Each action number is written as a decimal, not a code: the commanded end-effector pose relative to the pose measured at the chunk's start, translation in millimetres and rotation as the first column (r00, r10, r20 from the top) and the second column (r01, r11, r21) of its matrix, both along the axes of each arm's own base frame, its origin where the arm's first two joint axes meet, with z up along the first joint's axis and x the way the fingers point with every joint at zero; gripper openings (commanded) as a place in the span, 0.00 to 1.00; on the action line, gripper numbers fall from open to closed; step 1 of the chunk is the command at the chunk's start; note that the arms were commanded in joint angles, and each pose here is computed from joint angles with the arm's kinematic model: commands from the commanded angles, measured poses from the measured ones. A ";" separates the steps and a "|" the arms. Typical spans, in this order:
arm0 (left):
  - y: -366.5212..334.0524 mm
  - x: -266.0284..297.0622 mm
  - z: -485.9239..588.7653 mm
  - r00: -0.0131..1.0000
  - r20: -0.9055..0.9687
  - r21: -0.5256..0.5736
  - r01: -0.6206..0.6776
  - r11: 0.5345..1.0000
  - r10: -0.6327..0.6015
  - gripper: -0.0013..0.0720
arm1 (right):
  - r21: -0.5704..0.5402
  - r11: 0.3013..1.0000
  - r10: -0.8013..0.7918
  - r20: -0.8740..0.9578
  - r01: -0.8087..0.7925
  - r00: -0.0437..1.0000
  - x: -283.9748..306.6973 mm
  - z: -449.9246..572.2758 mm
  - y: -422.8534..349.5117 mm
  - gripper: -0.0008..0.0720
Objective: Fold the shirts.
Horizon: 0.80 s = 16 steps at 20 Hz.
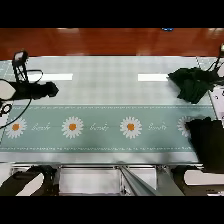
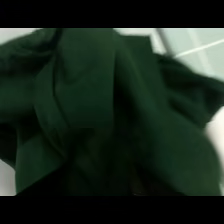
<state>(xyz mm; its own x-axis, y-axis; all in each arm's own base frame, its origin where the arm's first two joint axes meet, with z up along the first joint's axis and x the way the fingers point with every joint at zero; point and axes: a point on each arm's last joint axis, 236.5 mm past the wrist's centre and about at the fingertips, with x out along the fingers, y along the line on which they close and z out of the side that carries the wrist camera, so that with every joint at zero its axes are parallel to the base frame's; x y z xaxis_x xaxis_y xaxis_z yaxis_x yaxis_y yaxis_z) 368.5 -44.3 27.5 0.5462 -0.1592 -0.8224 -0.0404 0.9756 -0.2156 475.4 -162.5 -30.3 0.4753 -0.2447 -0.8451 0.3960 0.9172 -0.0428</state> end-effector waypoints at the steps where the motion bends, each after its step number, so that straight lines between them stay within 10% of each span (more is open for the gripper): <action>1: -1.2 -14.5 -33.3 0.998 -0.067 -0.014 -0.012 1.000 0.011 0.71 | 0.140 0.990 -0.023 -0.044 0.029 0.999 4.7 -56.0 13.4 0.58; 2: -2.8 -13.4 -36.2 0.997 -0.074 -0.024 -0.016 1.000 0.015 0.71 | 0.164 0.986 -0.030 -0.052 0.038 0.998 4.4 -62.6 17.3 0.57; 5: -1.2 -4.8 -32.9 0.999 -0.038 -0.025 -0.026 0.999 0.025 0.71 | 0.189 0.982 0.007 -0.068 0.006 0.998 5.3 -55.1 25.2 0.05; 16: 63.6 -1.2 122.9 0.958 0.255 0.008 -0.139 0.990 0.133 0.71 | -0.007 0.936 0.326 0.389 -0.351 0.862 25.3 253.4 89.8 0.04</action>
<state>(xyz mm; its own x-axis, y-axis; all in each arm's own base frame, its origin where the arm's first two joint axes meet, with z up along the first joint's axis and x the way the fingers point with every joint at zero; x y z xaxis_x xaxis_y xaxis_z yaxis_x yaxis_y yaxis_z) 379.4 4.5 109.9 0.6919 -0.0874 -0.7167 -0.1062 0.9695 -0.2207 515.5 -101.4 140.6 0.7061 -0.0024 -0.7081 0.1426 0.9800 0.1389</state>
